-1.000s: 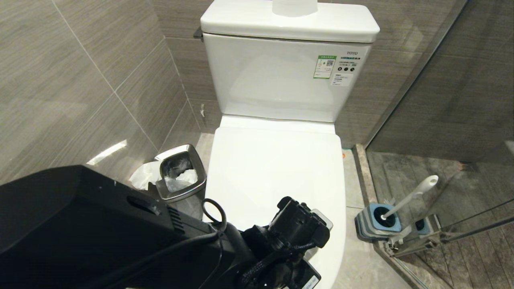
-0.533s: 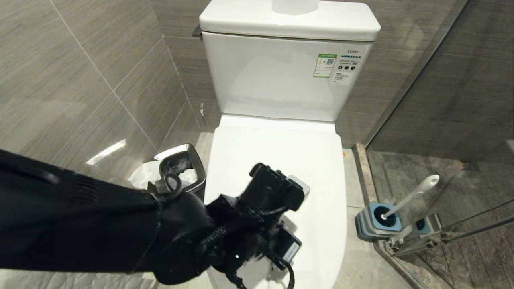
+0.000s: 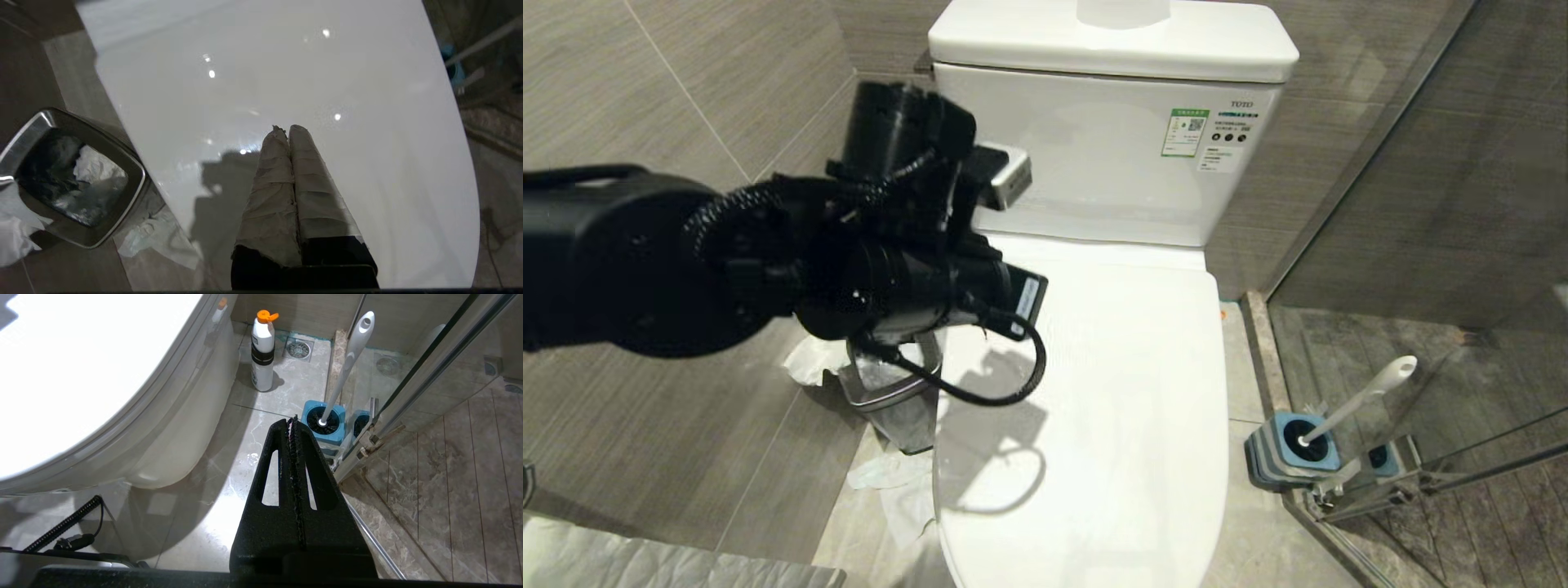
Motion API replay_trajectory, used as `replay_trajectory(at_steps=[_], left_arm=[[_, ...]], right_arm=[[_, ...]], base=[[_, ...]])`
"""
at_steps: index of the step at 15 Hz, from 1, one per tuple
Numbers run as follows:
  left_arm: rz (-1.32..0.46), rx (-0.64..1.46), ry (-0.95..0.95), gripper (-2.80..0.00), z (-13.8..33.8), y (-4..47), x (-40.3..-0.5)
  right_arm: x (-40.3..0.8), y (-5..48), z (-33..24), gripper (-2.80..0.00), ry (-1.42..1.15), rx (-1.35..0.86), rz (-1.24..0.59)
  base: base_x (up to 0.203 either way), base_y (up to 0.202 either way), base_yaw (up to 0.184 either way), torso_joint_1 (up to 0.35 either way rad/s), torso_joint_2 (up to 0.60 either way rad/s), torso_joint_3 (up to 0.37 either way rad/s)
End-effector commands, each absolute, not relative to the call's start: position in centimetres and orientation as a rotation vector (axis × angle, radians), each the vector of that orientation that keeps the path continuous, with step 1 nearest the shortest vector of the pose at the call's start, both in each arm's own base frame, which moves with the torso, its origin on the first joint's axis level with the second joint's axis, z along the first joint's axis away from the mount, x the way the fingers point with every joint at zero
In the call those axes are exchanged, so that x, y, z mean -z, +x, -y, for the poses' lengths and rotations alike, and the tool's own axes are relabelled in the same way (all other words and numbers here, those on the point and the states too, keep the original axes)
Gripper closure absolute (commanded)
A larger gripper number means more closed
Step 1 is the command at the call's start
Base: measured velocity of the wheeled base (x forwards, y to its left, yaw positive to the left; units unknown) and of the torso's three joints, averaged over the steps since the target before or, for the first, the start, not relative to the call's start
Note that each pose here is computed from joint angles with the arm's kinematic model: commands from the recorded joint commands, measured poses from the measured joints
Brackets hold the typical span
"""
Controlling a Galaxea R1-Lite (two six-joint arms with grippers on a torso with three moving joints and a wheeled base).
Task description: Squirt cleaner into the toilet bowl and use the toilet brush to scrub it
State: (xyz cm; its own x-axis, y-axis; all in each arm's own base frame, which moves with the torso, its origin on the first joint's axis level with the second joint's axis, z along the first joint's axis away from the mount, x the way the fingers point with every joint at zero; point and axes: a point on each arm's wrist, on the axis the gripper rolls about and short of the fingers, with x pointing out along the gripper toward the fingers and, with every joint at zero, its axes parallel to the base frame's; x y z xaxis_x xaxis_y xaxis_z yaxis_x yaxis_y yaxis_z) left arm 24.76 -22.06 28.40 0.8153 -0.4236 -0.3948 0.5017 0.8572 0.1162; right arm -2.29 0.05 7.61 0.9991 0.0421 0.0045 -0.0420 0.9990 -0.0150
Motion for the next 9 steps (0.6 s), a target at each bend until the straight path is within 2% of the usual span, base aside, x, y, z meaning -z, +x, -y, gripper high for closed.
replay_trajectory(at_steps=[1,3,6,9], left_arm=[[-0.279,0.461,0.165,0.00,21.2,25.7,-32.3],[-0.240,0.422,0.145,0.00,20.6,26.6,-34.3],[-0.174,0.234,0.122,0.00,18.5,28.7,-36.4],[-0.118,0.099,0.091,0.00,15.1,28.3,-38.4]], right_arm=[[-7.6,-2.3,0.0,0.00,-0.015,-0.043,0.005],[-7.6,-2.3,0.0,0.00,-0.015,-0.043,0.005],[-7.6,-2.3,0.0,0.00,-0.015,-0.043,0.005],[-7.6,-2.3,0.0,0.00,-0.015,-0.043,0.005]], base=[[0.000,0.000,0.000,0.000,0.00,0.000],[0.000,0.000,0.000,0.000,0.00,0.000],[0.000,0.000,0.000,0.000,0.00,0.000],[0.000,0.000,0.000,0.000,0.00,0.000]])
